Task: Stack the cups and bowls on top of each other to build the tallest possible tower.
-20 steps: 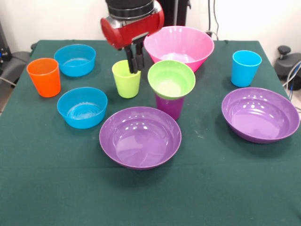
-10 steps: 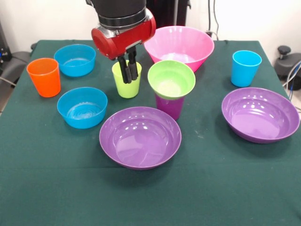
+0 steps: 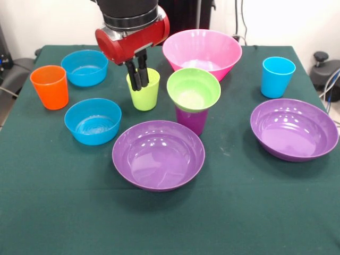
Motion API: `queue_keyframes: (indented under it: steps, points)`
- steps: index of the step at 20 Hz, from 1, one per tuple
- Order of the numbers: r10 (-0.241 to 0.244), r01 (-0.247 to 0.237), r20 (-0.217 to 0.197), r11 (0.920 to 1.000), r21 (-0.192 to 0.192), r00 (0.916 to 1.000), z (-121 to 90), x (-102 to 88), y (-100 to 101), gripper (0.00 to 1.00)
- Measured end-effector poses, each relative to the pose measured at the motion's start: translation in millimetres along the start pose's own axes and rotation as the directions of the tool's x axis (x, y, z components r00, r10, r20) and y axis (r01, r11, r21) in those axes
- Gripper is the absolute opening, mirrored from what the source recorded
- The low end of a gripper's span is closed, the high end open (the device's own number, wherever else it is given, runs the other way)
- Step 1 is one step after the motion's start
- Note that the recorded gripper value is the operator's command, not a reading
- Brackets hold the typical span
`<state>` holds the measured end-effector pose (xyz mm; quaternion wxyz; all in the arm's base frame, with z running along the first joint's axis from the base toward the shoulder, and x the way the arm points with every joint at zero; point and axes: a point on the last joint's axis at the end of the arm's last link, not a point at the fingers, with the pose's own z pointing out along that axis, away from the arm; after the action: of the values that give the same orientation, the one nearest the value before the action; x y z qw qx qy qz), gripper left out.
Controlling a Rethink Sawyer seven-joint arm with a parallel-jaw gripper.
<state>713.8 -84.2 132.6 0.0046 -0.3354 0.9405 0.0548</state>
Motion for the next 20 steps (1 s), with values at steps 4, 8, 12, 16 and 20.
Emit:
queue_keyframes:
  steps: [4,8,12,16,20]
  points:
    - [0.009,-0.009,-0.025,0.9999,-0.011,0.9996,-4.3,2.4,-4.0,0.0]
    - [0.013,-0.013,-0.028,0.9999,-0.009,0.9995,-6.1,2.2,-6.4,0.0]
    - [0.014,-0.014,-0.026,0.9999,-0.008,0.9996,-6.6,2.0,-7.3,0.0]
    - [0.014,-0.014,-0.026,0.9999,-0.008,0.9996,-6.6,2.0,-7.2,0.0]
    - [0.014,-0.014,-0.026,0.9999,-0.008,0.9996,-6.6,1.9,-7.2,0.0]
